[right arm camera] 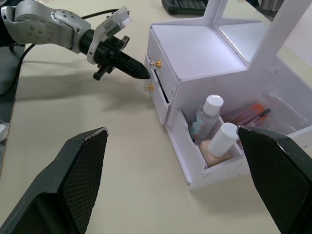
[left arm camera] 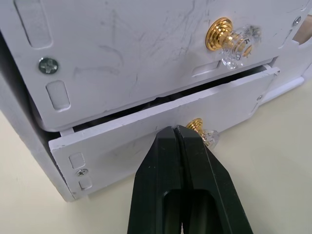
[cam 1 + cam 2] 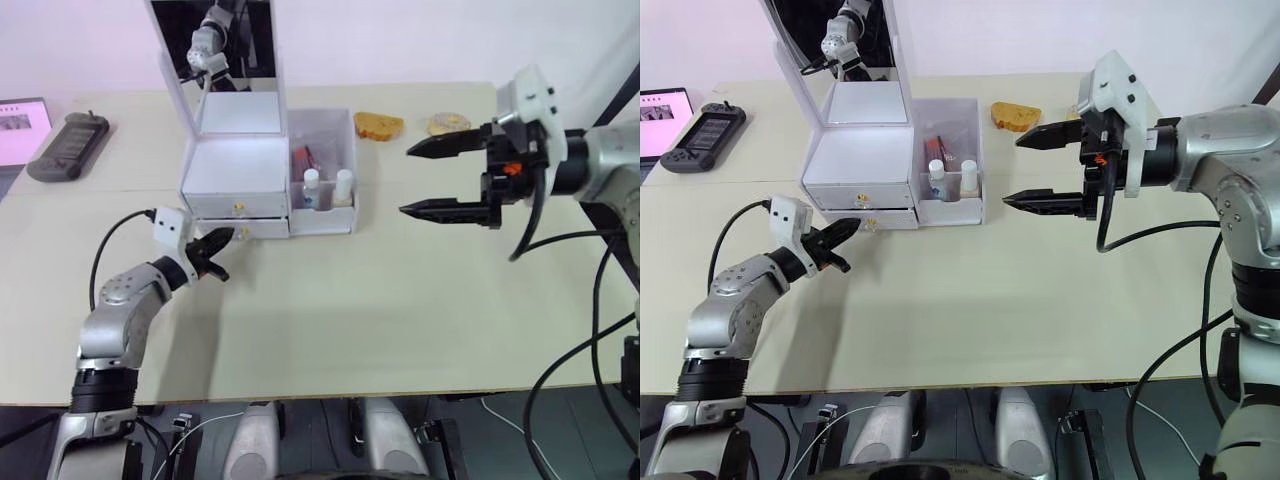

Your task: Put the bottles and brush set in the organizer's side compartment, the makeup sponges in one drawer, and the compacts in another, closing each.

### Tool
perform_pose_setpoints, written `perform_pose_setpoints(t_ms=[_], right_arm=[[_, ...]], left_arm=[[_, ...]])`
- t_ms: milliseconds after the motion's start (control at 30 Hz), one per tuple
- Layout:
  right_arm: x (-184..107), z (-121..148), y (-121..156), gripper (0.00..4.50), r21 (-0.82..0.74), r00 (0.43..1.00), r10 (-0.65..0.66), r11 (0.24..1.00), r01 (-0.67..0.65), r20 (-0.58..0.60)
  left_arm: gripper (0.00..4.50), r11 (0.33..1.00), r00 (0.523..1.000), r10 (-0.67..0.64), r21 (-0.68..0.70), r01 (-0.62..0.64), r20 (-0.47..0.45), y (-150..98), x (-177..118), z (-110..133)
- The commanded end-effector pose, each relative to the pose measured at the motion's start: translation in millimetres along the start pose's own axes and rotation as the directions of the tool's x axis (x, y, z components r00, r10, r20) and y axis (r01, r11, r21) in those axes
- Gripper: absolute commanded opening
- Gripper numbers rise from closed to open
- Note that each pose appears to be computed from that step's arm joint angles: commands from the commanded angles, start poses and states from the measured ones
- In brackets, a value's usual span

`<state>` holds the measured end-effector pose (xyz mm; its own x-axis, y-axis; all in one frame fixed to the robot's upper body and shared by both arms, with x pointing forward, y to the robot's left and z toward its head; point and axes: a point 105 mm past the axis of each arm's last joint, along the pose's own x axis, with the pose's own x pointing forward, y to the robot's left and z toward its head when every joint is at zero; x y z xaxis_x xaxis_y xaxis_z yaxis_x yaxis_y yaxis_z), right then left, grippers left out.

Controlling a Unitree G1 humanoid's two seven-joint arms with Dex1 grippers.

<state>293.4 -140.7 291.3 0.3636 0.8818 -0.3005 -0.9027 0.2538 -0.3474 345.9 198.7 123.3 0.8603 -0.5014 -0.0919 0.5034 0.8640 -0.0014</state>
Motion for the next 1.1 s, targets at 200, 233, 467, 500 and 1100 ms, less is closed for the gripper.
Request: perform_pose_setpoints(t_ms=[200, 233, 467, 500, 1100], right_arm=[[-11, 9, 0, 4.5, -0.04, 1.0, -0.026, 0.999, 0.026, -0.003], [-11, 9, -1, 4.5, -0.04, 1.0, -0.027, 0.999, 0.027, -0.003], [-10, 8, -1, 4.5, -0.038, 1.0, -0.03, 0.999, 0.03, -0.004], [-10, 8, -1, 4.5, -0.037, 1.0, -0.03, 0.999, 0.029, -0.004], [-27, -55, -7, 4.5, 0.153, 0.992, -0.109, 0.981, 0.118, -0.065]], left_arm=[[0.02, 0.998, 0.998, 0.027, 0.054, -0.03, 0.05, 6, 3, 16], [0.02, 0.999, 0.998, 0.019, 0.045, -0.022, 0.058, 4, 4, 17], [0.02, 0.999, 0.997, 0.011, 0.04, -0.014, 0.08, -1, 13, 23], [0.02, 0.999, 0.997, 0.014, 0.042, -0.017, 0.08, -1, 13, 23], [2.42, 0.997, 0.999, -0.029, 0.071, 0.029, 0.012, 2, -39, 21]])
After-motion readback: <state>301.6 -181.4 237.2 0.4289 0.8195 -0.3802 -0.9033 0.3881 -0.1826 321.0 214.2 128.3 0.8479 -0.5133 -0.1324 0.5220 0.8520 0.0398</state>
